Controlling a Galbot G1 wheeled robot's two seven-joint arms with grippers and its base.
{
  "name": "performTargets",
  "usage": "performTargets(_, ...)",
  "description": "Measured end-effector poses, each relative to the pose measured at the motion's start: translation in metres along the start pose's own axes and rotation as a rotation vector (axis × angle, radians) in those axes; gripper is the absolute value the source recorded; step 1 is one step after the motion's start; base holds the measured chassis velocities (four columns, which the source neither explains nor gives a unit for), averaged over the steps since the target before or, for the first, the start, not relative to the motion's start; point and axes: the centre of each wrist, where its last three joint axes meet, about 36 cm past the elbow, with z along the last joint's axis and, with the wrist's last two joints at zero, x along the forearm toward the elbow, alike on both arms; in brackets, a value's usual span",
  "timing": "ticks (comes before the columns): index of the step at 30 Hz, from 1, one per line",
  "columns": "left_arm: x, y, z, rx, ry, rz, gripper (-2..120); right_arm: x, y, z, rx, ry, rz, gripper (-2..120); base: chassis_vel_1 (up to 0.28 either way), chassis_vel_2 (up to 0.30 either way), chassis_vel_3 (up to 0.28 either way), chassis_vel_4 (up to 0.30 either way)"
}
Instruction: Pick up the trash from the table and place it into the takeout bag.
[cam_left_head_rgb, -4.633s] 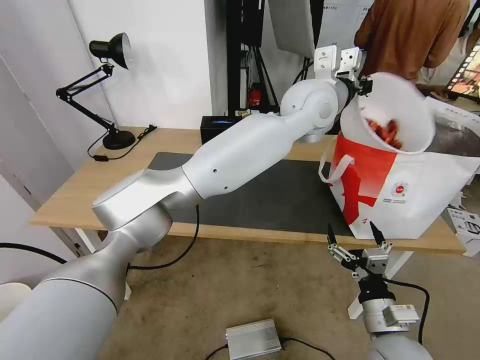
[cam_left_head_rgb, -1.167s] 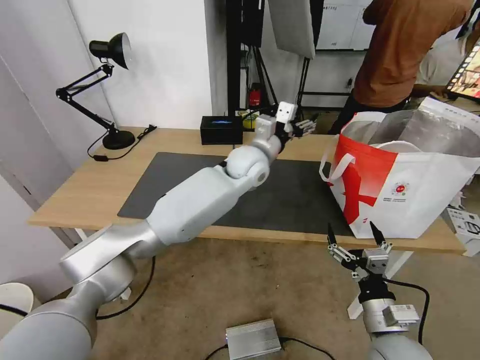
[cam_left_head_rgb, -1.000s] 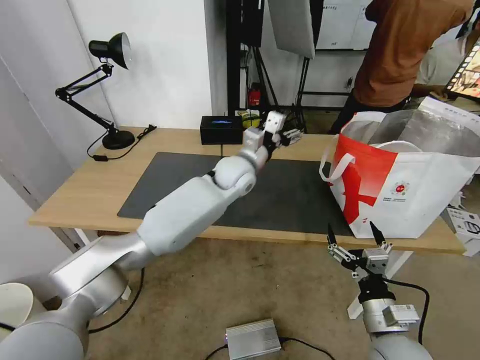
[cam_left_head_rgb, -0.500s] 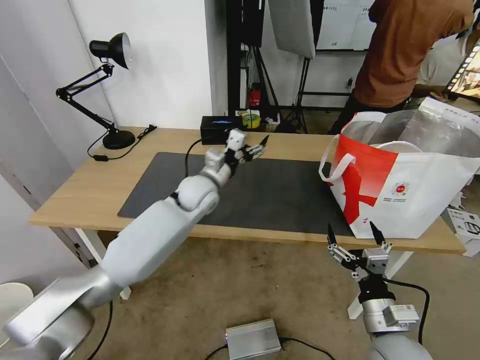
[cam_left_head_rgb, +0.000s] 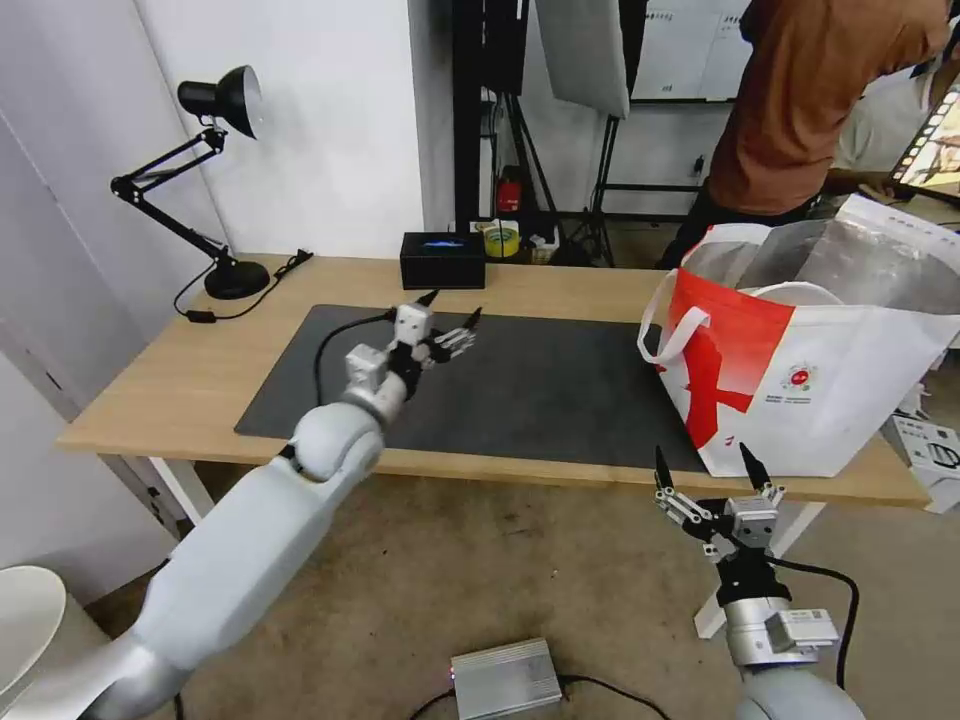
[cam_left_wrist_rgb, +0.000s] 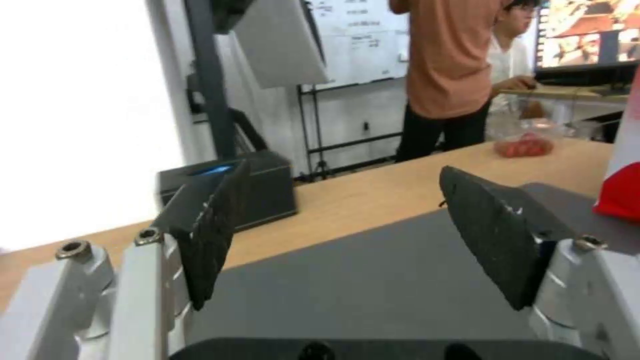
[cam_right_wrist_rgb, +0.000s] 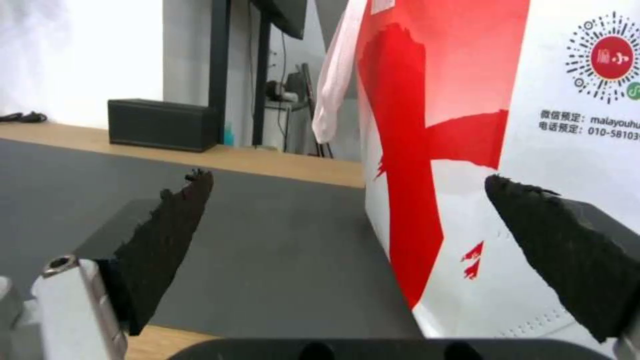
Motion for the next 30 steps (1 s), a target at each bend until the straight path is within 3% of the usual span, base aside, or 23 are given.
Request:
performTargets(8,0.067,-0.003,0.013,0.015,0.012,-0.068,81,0.000,0.000,0.000,0.000,0.000,0.000,100,0.000,0.000,0.000,0.000)
performTargets(17,0.117,-0.014,0.017,0.028,-0.014,-0.163,81,0.000,0.000,0.000,0.000,0.000,0.000,100,0.000,0.000,0.000,0.000)
performTargets(25,0.169,-0.027,0.030,0.034,0.011,-0.253,81,0.000,0.000,0.000,0.000,0.000,0.000,100,0.000,0.000,0.000,0.000)
performTargets(30,0.180,-0.030,0.034,0.030,0.016,-0.268,81,0.000,0.000,0.000,0.000,0.000,0.000,100,0.000,0.000,0.000,0.000)
